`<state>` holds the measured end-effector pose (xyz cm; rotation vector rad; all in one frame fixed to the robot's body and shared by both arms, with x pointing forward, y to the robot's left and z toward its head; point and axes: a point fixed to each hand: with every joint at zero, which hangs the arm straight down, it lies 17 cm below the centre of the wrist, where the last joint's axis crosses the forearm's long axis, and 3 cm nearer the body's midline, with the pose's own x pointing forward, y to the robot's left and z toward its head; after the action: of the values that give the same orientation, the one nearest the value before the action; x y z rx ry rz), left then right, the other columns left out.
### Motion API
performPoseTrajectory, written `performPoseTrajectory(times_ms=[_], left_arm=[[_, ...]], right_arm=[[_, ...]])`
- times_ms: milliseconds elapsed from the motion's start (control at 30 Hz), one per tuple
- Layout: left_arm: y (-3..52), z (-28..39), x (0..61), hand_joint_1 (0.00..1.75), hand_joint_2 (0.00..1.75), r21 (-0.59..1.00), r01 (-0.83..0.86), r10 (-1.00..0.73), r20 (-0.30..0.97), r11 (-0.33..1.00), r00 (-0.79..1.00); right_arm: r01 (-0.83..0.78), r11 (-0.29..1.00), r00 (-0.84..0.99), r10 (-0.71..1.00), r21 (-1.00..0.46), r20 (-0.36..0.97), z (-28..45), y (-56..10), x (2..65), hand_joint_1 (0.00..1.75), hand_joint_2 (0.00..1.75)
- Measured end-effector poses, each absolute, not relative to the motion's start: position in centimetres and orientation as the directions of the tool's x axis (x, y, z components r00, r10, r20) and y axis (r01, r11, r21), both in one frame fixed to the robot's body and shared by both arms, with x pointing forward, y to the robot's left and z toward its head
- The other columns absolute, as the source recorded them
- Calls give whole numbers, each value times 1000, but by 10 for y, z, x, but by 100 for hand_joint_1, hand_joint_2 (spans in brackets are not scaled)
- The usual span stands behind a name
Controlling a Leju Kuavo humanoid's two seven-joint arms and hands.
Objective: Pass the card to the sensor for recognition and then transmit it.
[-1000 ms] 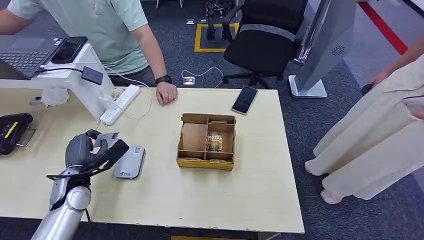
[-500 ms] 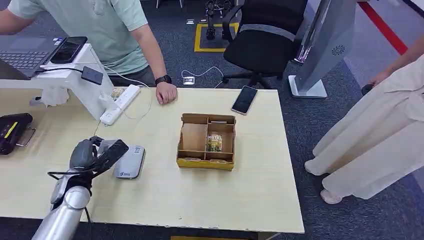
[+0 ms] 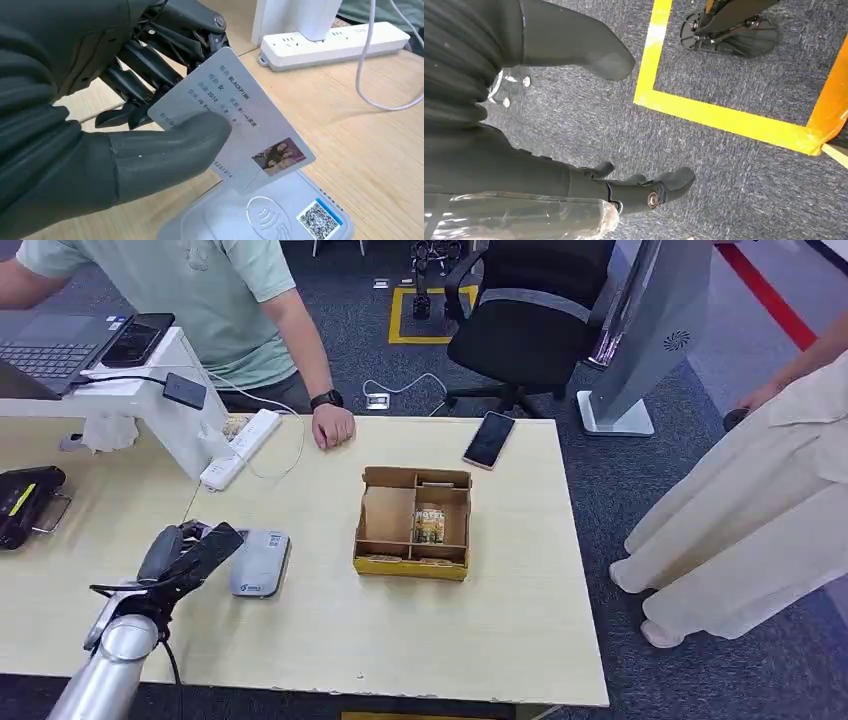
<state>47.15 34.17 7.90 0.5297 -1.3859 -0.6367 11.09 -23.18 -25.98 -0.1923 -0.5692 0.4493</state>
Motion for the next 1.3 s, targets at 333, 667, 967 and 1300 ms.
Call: performPoseTrajectory(times_ms=[333, 667, 967, 1300], left_arm=[[346, 60, 451, 175, 175, 631, 243, -665, 741, 736, 92], [365, 43, 442, 175, 175, 693, 327, -755, 644, 643, 120], [364, 31, 438, 175, 175, 699, 373, -780, 613, 611, 128], [333, 9, 447, 175, 175, 685, 458, -799, 592, 567, 106]], right_arm=[[-374, 880, 736, 474, -295, 483, -259, -229, 113, 0, 175], [-386, 874, 725, 485, -295, 489, -258, -228, 119, 0, 175], [-387, 873, 721, 487, -297, 492, -258, -228, 122, 0, 175], [-402, 864, 705, 503, -302, 500, -255, -225, 135, 0, 175]])
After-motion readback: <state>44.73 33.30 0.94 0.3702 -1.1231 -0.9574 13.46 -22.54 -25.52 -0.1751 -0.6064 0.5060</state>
